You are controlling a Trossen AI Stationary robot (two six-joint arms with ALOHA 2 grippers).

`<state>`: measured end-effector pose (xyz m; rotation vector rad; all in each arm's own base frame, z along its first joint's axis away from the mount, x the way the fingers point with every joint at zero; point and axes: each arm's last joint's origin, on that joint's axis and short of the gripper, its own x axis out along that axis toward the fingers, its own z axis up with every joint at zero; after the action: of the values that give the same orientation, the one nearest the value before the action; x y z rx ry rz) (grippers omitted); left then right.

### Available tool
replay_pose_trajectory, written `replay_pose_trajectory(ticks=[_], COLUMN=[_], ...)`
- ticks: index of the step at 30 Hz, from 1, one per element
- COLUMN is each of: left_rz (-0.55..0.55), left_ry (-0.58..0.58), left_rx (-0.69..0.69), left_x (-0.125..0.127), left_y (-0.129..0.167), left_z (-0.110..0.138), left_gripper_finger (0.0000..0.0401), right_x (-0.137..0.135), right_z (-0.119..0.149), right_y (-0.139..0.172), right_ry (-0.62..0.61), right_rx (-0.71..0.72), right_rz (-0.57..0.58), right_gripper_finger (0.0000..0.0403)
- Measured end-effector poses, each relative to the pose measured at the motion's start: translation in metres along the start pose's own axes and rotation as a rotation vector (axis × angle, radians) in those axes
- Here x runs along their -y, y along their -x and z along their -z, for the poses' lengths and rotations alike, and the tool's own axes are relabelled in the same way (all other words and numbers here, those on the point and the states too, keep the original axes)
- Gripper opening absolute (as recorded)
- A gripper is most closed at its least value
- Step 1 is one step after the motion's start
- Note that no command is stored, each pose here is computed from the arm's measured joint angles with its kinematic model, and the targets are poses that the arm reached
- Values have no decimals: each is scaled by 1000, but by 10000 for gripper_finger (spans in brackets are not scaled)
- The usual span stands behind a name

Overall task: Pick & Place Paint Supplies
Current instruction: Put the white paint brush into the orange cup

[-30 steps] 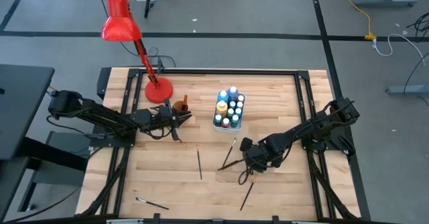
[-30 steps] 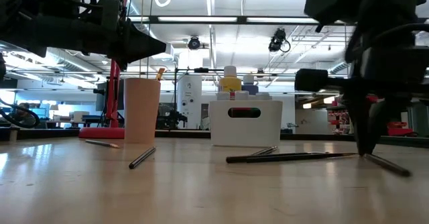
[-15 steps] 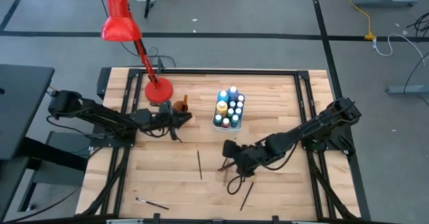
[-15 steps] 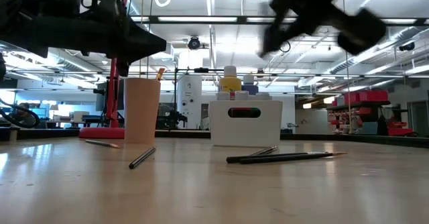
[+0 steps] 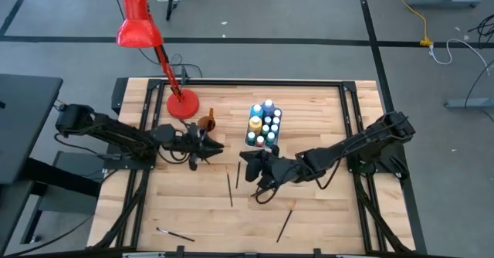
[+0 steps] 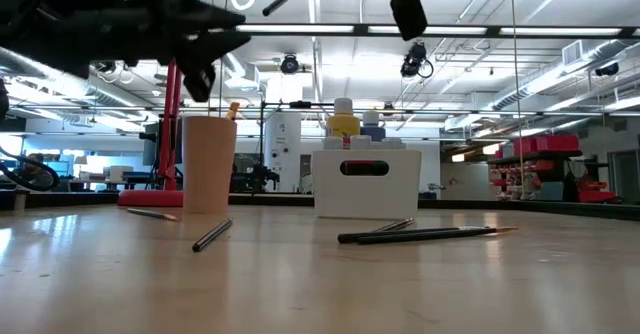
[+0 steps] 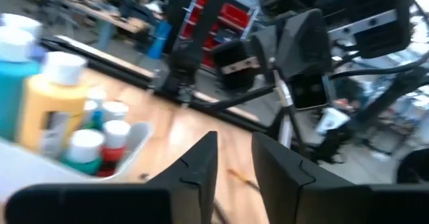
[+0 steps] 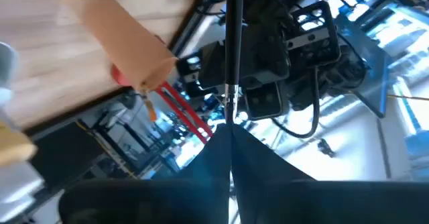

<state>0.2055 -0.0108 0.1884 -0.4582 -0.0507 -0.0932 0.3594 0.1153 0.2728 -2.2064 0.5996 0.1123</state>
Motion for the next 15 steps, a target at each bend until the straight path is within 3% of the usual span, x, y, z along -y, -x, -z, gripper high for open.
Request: replay_pose_trajectory(ticks=[7, 15], left_rz=[39, 92], left_ry=[135, 126], left_rx=[-95, -143], left_x=[9, 22], left_y=[-21, -39], left_z=[-15, -37], left_gripper_finger=[153, 169], right_x=[-3, -5], right_z=[8, 17], right_y=[-10, -24], right_ry=[41, 35], right_rx=[36, -16], right_rz=[37, 63], right_gripper_finger=[1, 1])
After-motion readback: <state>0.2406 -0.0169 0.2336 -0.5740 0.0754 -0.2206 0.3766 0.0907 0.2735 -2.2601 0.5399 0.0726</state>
